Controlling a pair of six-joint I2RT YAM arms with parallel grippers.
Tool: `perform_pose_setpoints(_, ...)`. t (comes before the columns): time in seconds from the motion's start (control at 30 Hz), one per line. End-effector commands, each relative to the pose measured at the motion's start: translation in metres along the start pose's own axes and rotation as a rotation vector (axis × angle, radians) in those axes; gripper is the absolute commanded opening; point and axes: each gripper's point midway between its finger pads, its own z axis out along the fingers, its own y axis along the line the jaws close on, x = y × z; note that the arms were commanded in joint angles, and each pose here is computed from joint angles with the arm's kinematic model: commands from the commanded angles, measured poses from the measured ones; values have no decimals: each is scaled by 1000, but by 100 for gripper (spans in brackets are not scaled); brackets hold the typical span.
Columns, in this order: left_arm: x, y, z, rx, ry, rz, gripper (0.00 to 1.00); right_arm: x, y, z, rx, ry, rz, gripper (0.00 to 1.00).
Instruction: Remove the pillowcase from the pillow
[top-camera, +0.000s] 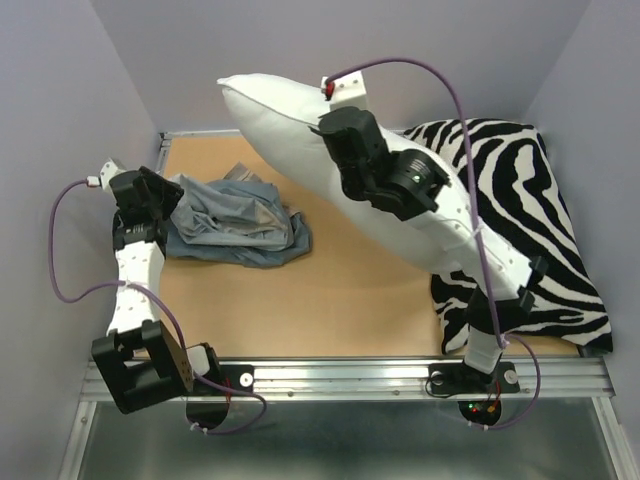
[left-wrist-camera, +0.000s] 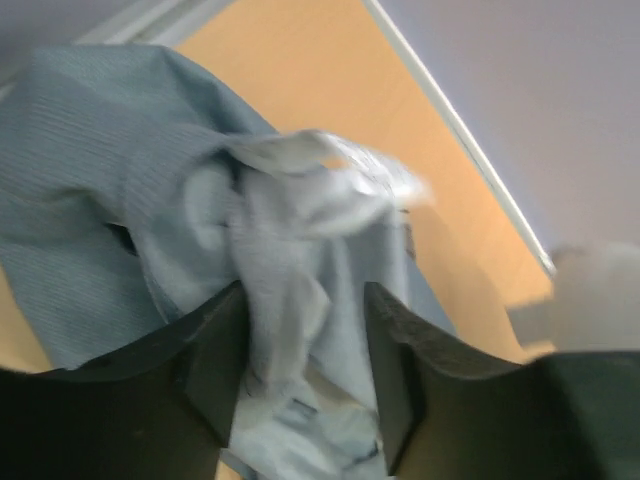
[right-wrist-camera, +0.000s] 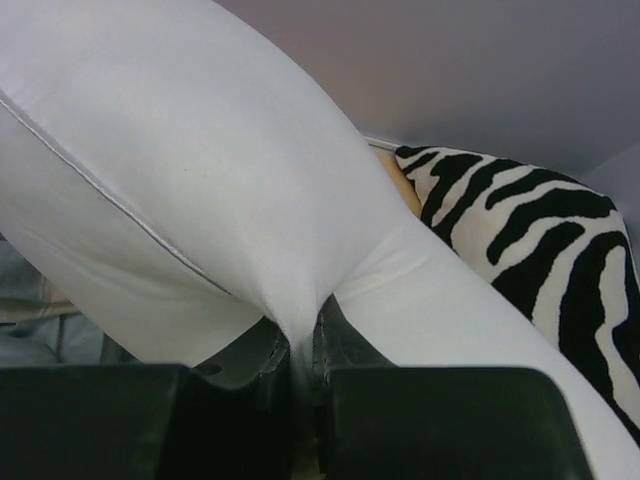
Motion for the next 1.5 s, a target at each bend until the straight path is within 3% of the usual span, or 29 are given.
perform_pose_setpoints(0.0, -11, -38, -40, 194, -39, 74, 66, -31, 18, 20, 15, -106, 183, 1)
perform_pose_setpoints(0.03, -4, -36, -47, 195, -12, 84, 87, -22, 28, 29, -26, -84, 189, 1)
perform_pose_setpoints(0.07, -5, -38, -54, 206, -16, 103, 91, -12, 37, 36, -50, -62, 223, 1)
perform_pose_setpoints(0.33, -4, -67, -123, 403, -18, 225, 91, 108, 137, 71, -297, 142, 280, 1)
perform_pose_setpoints(0.43, 2, -79, -139, 487, -3, 266, 91, 177, 184, 69, -454, 262, 306, 0)
perform_pose_setpoints(0.5, 14, -84, -143, 522, 27, 288, 91, 191, 205, 73, -538, 256, 350, 0)
perform_pose_setpoints(0.63, 41, -89, -147, 558, 68, 348, 91, 251, 209, 100, -611, 383, 431, 1)
perform_pose_setpoints(0.7, 51, -90, -151, 572, 72, 373, 91, 263, 214, 94, -688, 397, 476, 1)
perform_pose_setpoints(0.8, 61, -90, -158, 594, 74, 408, 91, 261, 214, 78, -766, 382, 472, 17)
perform_pose_setpoints(0.83, 61, -91, -160, 599, 70, 418, 91, 257, 214, 73, -791, 376, 477, 31)
perform_pose_setpoints(0.9, 60, -91, -164, 613, 61, 430, 91, 243, 209, 63, -821, 348, 487, 46)
perform_pose_setpoints(0.93, 60, -91, -165, 620, 57, 444, 92, 225, 202, 54, -841, 311, 500, 61)
perform_pose_setpoints(1.03, 56, -93, -170, 627, 35, 455, 92, 189, 193, 33, -913, 254, 530, 78)
perform_pose_setpoints(1.23, 43, -102, -183, 648, -5, 442, 92, 122, 153, -17, -990, 130, 591, 95)
perform_pose_setpoints(1.47, 32, -106, -200, 671, -44, 425, 92, 116, 73, -29, -722, 76, 570, 100)
